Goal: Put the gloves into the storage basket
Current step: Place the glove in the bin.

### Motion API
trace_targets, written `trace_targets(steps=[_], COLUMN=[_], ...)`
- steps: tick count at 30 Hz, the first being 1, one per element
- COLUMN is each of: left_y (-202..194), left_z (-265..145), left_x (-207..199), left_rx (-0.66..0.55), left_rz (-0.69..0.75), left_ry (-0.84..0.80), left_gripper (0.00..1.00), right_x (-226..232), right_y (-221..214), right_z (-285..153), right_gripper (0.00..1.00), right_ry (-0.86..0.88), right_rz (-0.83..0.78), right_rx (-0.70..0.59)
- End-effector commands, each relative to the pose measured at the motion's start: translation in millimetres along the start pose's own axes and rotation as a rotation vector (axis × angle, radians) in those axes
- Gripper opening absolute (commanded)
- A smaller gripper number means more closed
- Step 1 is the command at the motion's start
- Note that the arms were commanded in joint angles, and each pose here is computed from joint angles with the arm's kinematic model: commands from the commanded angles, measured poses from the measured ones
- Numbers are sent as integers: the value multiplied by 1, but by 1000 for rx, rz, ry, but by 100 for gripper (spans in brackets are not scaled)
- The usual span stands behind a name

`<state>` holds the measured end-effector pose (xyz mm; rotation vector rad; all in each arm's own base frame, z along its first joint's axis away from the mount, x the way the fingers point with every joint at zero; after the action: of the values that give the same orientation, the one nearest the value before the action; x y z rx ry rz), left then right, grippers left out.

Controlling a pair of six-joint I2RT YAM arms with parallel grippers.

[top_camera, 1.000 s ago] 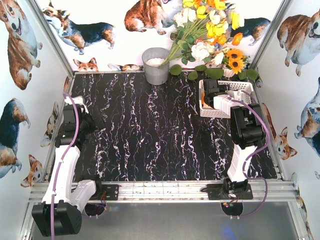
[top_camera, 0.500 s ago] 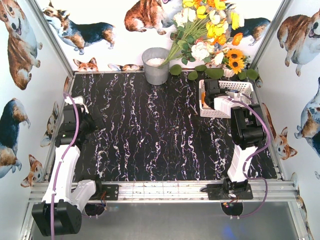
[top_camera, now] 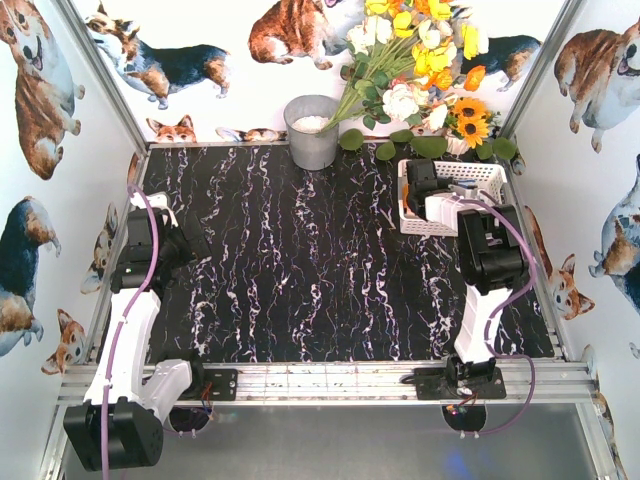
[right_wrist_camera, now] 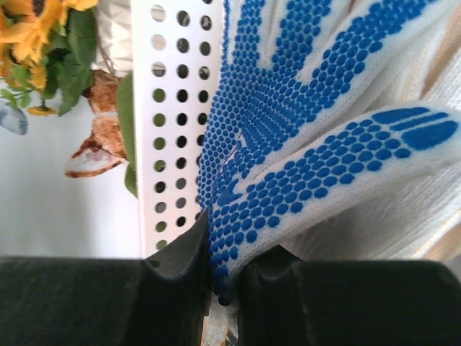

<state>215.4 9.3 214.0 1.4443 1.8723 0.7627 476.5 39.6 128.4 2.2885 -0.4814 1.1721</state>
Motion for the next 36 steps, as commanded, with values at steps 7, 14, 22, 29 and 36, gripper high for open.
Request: trace_targets(steps=[7,14,22,29,36], left_y=[-2,-1,0,1,1], left_z=[3,3,1,0,-1], left_x=[2,2,2,2,1], left_rx=[2,1,-7,-14,-19], left_rz=[3,3,3,4,3], left_ry=[-1,-2,-3,-4,-7], left_gripper=[100,100,100,100,100], right_x=[7,10,16,23,35], right_y=[-3,16,38,59,46], right_z=[-7,-28,-59,-87,-77], right_gripper=[33,60,68,66,53], right_ry=[28,-33,-6,68,172], right_rz=[-69,-163,-256,-437,-961], right_rx=[42,37,90,151,261])
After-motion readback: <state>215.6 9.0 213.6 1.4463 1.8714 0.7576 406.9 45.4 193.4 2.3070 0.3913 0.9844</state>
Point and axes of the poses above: each gripper's point midway between its finger pads, its own z axis out along the fingers, its own x axis along the line the jaws close on, y = z × x, the point moved 8 cm from there along -z, back along the fingers, and after that the axes turned 5 degrees about z, right-handed, at the moved point
